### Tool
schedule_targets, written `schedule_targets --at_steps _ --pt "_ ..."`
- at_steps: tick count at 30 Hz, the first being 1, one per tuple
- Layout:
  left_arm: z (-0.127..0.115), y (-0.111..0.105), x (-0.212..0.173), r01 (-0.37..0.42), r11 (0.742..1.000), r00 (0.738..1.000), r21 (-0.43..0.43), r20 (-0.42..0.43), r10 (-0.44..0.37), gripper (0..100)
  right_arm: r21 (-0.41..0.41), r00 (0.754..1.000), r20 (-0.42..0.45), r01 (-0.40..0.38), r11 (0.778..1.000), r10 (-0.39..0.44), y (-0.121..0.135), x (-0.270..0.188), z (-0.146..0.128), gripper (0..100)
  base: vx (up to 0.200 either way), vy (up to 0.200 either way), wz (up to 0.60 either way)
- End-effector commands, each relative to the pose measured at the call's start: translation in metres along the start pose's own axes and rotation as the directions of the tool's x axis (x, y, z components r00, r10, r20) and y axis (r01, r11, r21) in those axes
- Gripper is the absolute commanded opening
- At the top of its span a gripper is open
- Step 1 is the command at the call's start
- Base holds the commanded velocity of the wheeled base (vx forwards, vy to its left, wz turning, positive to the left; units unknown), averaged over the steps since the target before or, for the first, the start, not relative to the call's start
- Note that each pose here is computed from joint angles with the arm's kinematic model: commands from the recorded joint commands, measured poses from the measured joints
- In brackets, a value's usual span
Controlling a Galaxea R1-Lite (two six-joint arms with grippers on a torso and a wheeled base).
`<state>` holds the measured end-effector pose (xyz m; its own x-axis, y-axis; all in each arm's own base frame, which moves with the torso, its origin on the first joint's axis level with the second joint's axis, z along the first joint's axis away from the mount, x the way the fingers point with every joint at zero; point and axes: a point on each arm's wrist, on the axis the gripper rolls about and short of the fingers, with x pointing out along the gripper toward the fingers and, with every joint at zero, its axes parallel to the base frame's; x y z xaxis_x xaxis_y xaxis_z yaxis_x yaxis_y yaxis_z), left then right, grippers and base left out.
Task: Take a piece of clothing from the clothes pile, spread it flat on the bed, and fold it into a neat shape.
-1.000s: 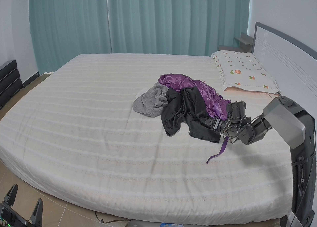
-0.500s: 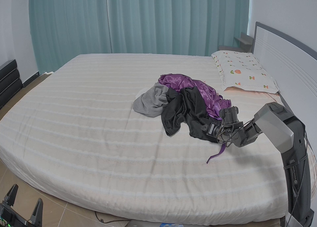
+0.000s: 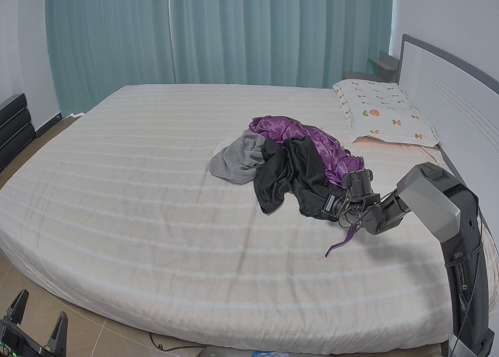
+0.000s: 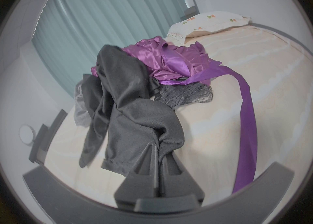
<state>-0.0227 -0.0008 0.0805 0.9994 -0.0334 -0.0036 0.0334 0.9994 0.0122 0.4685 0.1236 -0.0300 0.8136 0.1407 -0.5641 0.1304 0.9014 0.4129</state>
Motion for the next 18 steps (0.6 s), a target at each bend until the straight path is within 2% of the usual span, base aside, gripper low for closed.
schedule_targets --at_steps 1,4,5,9,10,11,12,13,18 --pt "-0.005 0.0 0.0 0.0 1.0 1.0 0.0 0.001 0.0 100 0.06 0.998 0.037 -0.045 0.997 0.042 0.012 -0.017 0.014 0 0.0 0.0 0.0" --pt "-0.005 0.0 0.0 -0.001 1.0 1.0 0.0 0.001 0.001 100 0.102 0.997 0.045 -0.066 0.993 0.061 0.017 -0.027 0.018 0 0.0 0.0 0.0" --pt "-0.005 0.0 0.0 -0.001 1.0 1.0 0.0 0.001 0.001 100 0.149 0.994 0.041 -0.108 0.983 0.103 0.021 -0.046 0.023 0 0.0 0.0 0.0" --pt "-0.005 0.0 0.0 -0.001 1.0 1.0 0.0 0.001 0.001 100 0.195 0.98 0.088 -0.19 0.962 0.176 0.026 -0.083 0.034 0 0.0 0.0 0.0" --pt "-0.005 0.0 0.0 -0.001 1.0 1.0 0.0 0.001 0.001 100 0.195 0.98 0.088 -0.19 0.962 0.176 0.026 -0.083 0.034 0 0.0 0.0 0.0" --pt "-0.005 0.0 0.0 -0.001 1.0 1.0 0.0 0.001 0.001 100 0.218 0.968 0.118 -0.244 0.945 0.223 0.027 -0.103 0.039 0 0.0 0.0 0.0" --pt "-0.005 0.0 0.0 -0.001 1.0 1.0 0.0 0.001 0.001 100 0.218 0.968 0.118 -0.244 0.945 0.223 0.027 -0.103 0.039 0 0.0 0.0 0.0" --pt "-0.005 0.0 0.0 -0.001 1.0 1.0 0.0 0.001 0.001 100 0.215 0.956 0.128 -0.286 0.934 0.263 0.027 -0.121 0.039 0 0.0 0.0 0.0" --pt "-0.005 0.0 0.0 -0.001 1.0 1.0 0.005 0.001 0.001 100 0.187 0.922 0.172 -0.377 0.907 0.347 0.034 -0.163 0.034 0 0.0 0.0 0.0"
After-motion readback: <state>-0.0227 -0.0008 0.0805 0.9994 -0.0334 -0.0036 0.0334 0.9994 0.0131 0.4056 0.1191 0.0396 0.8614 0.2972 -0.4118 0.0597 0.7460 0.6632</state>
